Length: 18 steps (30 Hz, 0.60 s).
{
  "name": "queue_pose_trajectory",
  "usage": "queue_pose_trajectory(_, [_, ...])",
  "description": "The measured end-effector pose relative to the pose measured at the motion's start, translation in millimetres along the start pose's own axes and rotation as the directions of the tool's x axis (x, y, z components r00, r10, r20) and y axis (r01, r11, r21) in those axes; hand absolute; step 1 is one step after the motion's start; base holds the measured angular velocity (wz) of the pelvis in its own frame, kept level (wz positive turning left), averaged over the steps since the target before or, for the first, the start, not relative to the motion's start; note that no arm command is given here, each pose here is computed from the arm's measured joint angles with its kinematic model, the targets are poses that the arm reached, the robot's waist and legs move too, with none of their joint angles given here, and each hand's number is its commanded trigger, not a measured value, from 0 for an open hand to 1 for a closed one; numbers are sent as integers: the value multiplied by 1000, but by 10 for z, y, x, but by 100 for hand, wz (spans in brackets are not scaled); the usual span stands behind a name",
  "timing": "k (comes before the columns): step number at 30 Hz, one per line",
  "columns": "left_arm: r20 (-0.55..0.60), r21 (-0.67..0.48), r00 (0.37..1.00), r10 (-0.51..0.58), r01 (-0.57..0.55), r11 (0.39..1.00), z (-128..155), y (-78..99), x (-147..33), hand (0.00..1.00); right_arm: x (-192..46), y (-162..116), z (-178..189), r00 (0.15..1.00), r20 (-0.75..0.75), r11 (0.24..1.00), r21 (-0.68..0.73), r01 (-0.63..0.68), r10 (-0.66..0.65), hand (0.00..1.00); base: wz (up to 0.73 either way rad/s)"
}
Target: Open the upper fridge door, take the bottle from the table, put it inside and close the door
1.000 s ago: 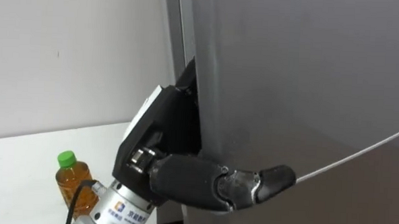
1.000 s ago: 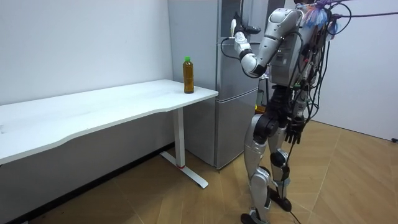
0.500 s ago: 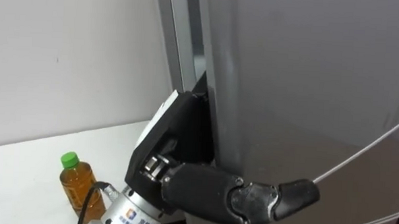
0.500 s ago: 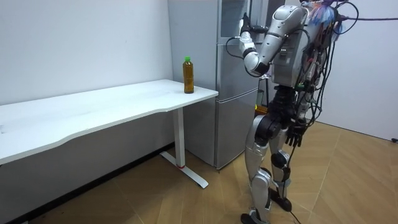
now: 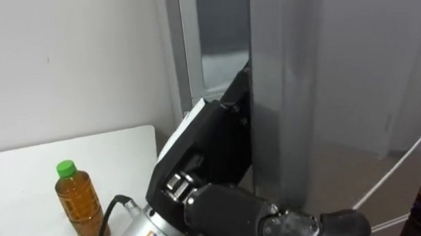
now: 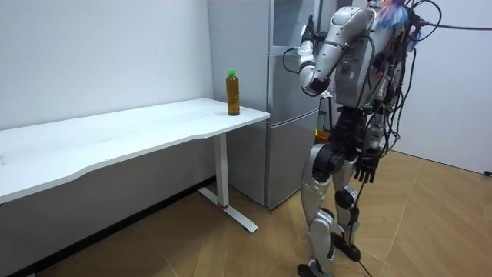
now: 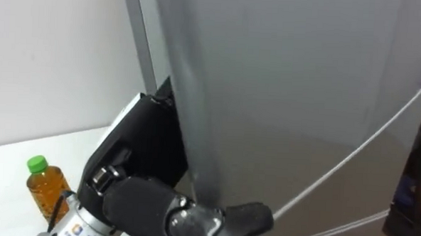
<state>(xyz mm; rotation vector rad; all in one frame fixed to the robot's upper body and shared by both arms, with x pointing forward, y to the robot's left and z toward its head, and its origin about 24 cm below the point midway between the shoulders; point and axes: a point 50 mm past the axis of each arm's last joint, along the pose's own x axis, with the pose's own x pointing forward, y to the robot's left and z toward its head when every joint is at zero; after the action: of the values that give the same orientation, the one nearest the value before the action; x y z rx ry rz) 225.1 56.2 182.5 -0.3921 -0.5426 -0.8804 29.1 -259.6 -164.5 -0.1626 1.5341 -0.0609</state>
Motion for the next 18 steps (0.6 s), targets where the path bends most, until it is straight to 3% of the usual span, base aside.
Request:
queue_pose_trajectory(5, [-43,-66,990,-137,134,989,-170,-180,173,0,-3,-5,75,999,28,1000,-9,18,-17,0,-37])
queue_pose_trajectory(12, [-65,-107,959,-275,267,958,-336,-300,458,0,-7,2,127,998,67,998,63,15,-19,0,-33])
queue_pose_trajectory(16, [-104,-139,936,-336,321,937,-432,-383,447,0,-7,-3,126,997,73,989,146,21,-32,0,-22])
queue_pose_trajectory(18, [-197,-178,898,-393,361,915,-593,-444,379,0,-10,-13,145,995,87,986,167,27,-42,0,-6])
